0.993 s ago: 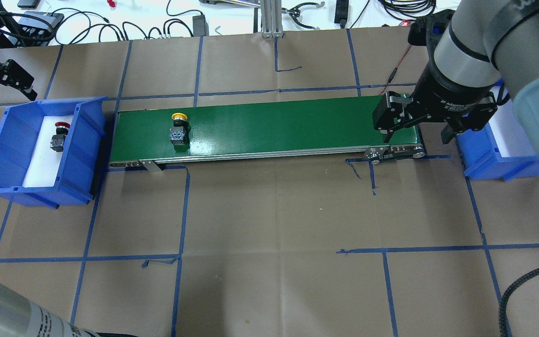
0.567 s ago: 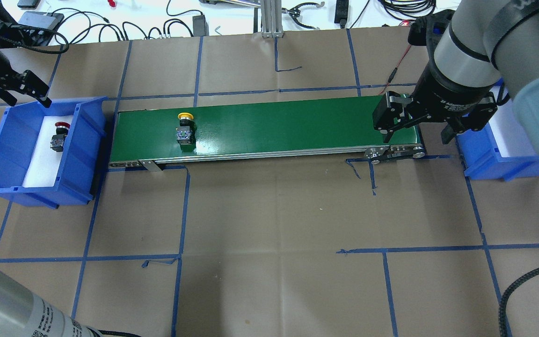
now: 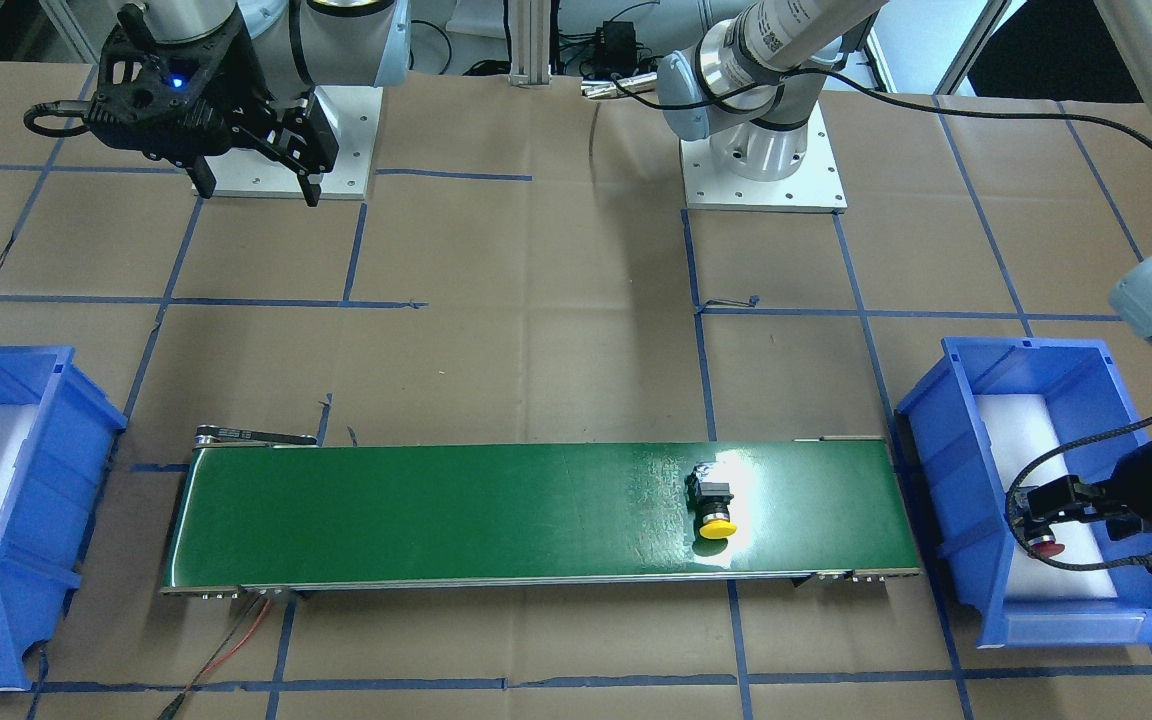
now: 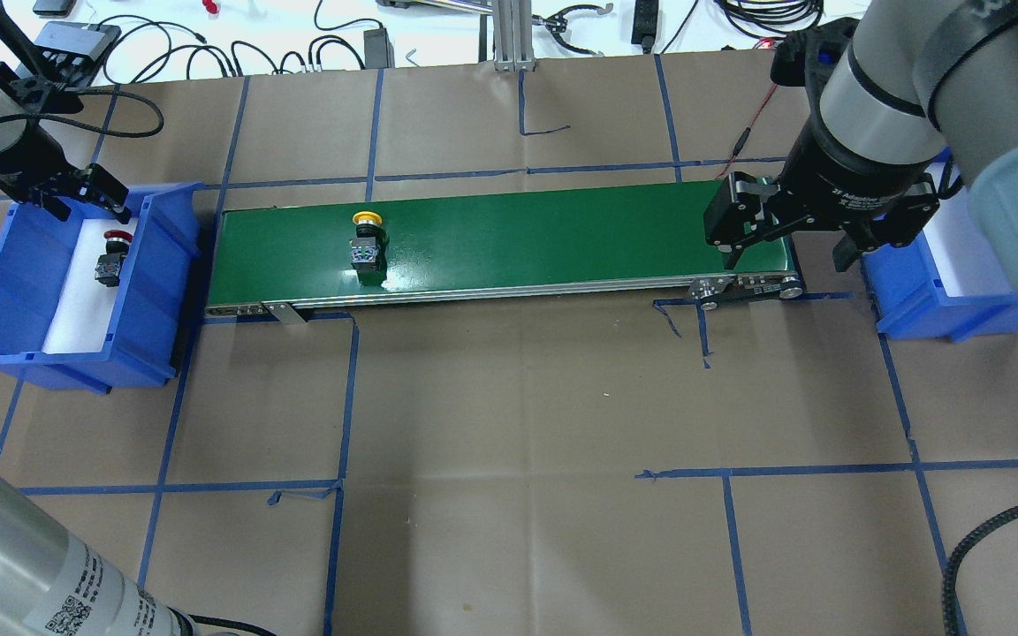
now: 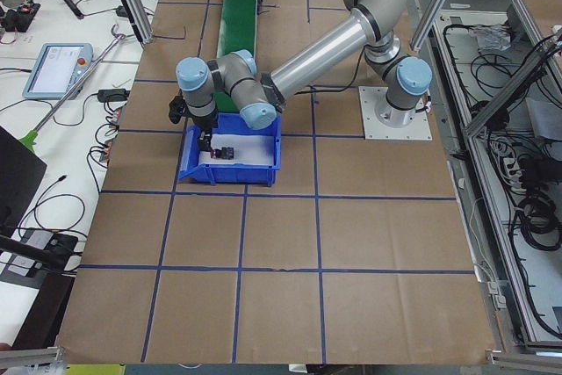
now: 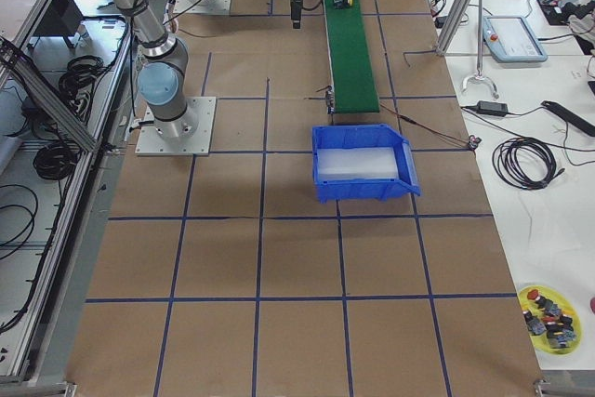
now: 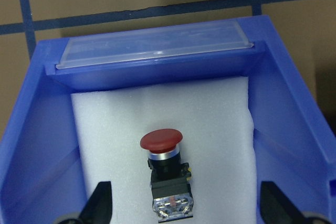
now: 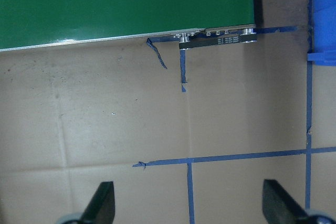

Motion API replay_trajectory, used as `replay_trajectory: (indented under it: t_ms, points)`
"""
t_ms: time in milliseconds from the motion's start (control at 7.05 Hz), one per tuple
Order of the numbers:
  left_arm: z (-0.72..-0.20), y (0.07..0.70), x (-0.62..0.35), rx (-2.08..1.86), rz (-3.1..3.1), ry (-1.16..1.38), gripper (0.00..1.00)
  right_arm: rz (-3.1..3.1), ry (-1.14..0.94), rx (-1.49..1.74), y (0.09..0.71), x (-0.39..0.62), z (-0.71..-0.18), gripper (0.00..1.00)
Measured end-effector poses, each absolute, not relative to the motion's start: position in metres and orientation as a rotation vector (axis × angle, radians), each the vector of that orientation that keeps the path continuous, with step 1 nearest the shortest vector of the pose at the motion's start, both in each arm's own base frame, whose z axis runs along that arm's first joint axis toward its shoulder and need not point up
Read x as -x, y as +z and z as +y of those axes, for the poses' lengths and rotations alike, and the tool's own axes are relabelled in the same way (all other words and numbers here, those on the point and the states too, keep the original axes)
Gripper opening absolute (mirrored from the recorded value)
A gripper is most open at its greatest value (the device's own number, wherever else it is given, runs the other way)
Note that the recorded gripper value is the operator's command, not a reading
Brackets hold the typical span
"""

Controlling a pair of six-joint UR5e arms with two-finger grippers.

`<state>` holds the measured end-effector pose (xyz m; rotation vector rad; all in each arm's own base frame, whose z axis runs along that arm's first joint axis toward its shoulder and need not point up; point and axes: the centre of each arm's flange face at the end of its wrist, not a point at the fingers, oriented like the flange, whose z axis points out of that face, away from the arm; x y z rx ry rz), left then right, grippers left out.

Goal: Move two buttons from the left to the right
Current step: 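Move the left gripper back over the bin above the red button, then lower the left gripper and grasp the red-capped button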

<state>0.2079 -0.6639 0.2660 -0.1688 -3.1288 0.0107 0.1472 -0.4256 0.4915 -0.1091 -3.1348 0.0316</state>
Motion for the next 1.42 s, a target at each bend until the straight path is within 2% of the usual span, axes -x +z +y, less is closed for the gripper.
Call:
replay_trajectory:
  t_ms: [425, 567, 709, 851, 1276, 1418]
  points:
    - [-0.668, 0.231, -0.216, 0.156, -3.119, -0.026, 0.98, -3.135, 0.031, 0.109, 0.492, -0.147, -0.426, 1.00]
    - [-0.668, 0.225, -0.217, 0.155, -3.118, -0.038, 0.93, -3.135, 0.031, 0.109, 0.492, -0.147, -0.426, 1.00]
    - [-0.668, 0.220, -0.218, 0.154, -3.115, -0.047, 0.63, -3.135, 0.032, 0.109, 0.492, -0.147, -0.426, 1.00]
    - [-0.668, 0.219, -0.218, 0.155, -3.115, -0.050, 0.38, -3.135, 0.033, 0.109, 0.492, -0.147, -0.426, 1.00]
    - [-0.669, 0.223, -0.216, 0.133, -3.117, -0.055, 0.10, -3.136, 0.033, 0.106, 0.492, -0.148, -0.425, 1.00]
    - [-0.669, 0.225, -0.216, 0.131, -3.118, -0.053, 0.06, -3.136, 0.033, 0.105, 0.492, -0.148, -0.425, 1.00]
